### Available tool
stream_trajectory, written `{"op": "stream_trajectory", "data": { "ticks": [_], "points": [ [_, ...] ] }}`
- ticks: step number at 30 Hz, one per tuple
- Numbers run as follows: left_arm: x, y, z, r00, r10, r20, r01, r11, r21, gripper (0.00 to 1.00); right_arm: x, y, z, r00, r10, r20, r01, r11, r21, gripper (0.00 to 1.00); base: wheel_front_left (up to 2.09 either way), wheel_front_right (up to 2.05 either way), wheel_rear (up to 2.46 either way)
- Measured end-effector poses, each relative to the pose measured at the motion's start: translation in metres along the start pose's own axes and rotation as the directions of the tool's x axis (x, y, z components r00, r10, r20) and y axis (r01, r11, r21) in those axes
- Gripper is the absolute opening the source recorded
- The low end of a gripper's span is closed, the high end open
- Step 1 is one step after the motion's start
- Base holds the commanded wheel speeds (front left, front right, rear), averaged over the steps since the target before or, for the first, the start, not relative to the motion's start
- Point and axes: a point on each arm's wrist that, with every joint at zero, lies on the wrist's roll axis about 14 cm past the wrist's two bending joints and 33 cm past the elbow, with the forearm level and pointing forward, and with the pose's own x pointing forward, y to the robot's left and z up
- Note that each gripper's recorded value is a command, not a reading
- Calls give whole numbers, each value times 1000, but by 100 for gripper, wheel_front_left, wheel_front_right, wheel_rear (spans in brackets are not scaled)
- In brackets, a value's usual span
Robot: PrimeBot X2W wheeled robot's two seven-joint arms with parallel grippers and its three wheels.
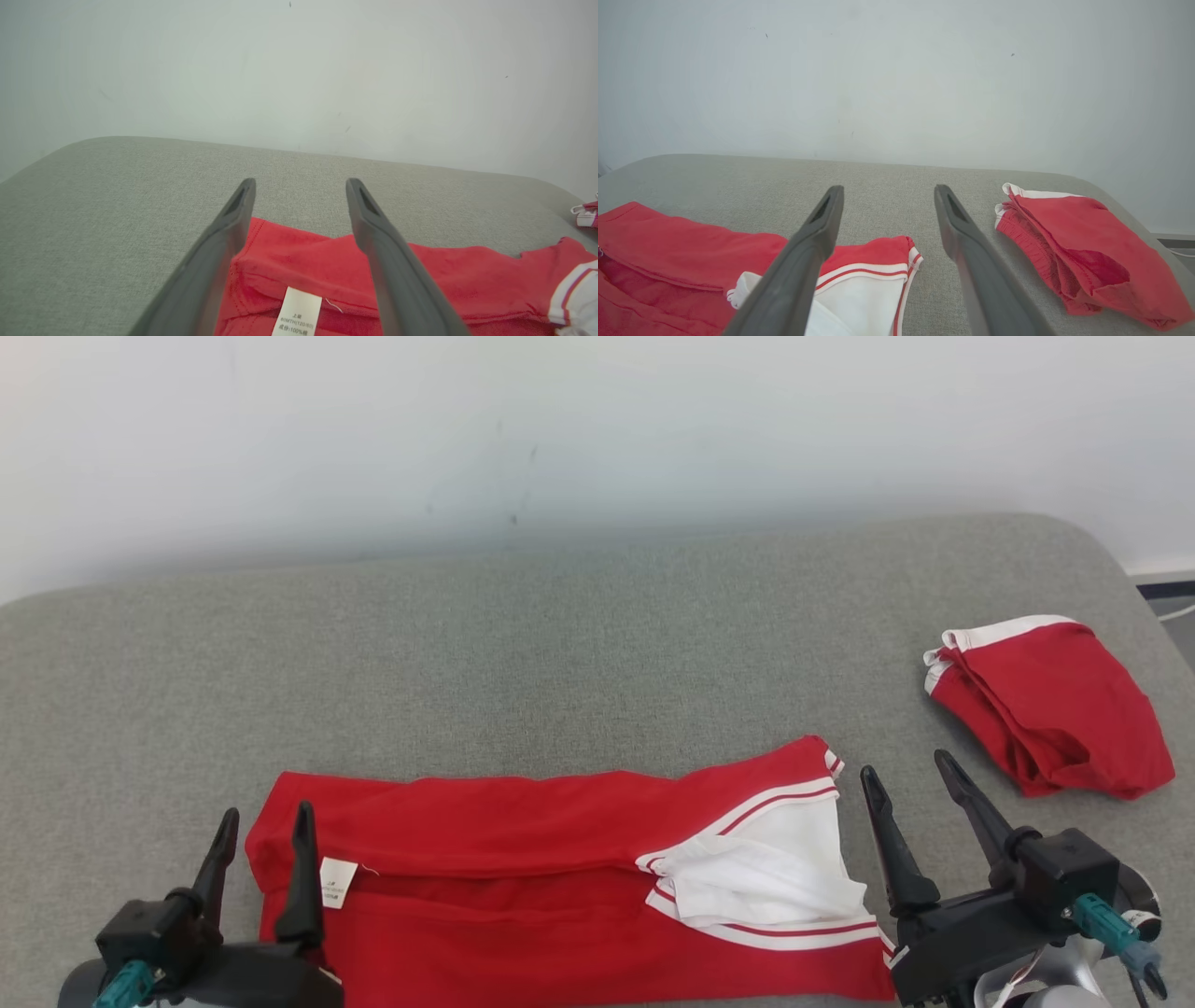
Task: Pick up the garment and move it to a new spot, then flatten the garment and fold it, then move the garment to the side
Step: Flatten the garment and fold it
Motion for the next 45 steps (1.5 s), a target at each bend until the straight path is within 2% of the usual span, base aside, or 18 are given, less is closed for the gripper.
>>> {"op": "stream_trajectory", "data": {
  "ticks": [10,14,18,26,38,40,45],
  "points": [
    [-24,-19,15,992,-116,40,112,989,92,100,-7,-4,7,992,-89,87,82,994,74,100,0,0,0],
    [-27,-23,20,989,-140,55,134,985,108,100,-9,-3,3,992,-95,81,88,993,83,100,0,0,0],
    [-32,-15,15,993,-114,38,109,988,111,100,-9,-2,-1,993,-93,71,87,993,81,100,0,0,0],
    [-37,18,7,1000,10,3,-10,994,107,100,-9,0,-7,994,-90,62,85,993,80,100,0,0,0],
    [-41,20,-1,999,32,-34,-28,995,91,100,-8,1,-15,996,-81,41,78,994,73,100,0,0,0],
    [-41,19,-3,999,31,-43,-27,996,88,100,-7,0,-23,997,-79,6,79,995,66,100,0,0,0],
    [-42,17,-8,997,28,-66,-22,997,80,100,-10,-2,-69,975,-60,-212,67,997,28,100,0,0,0]
  ]
}}
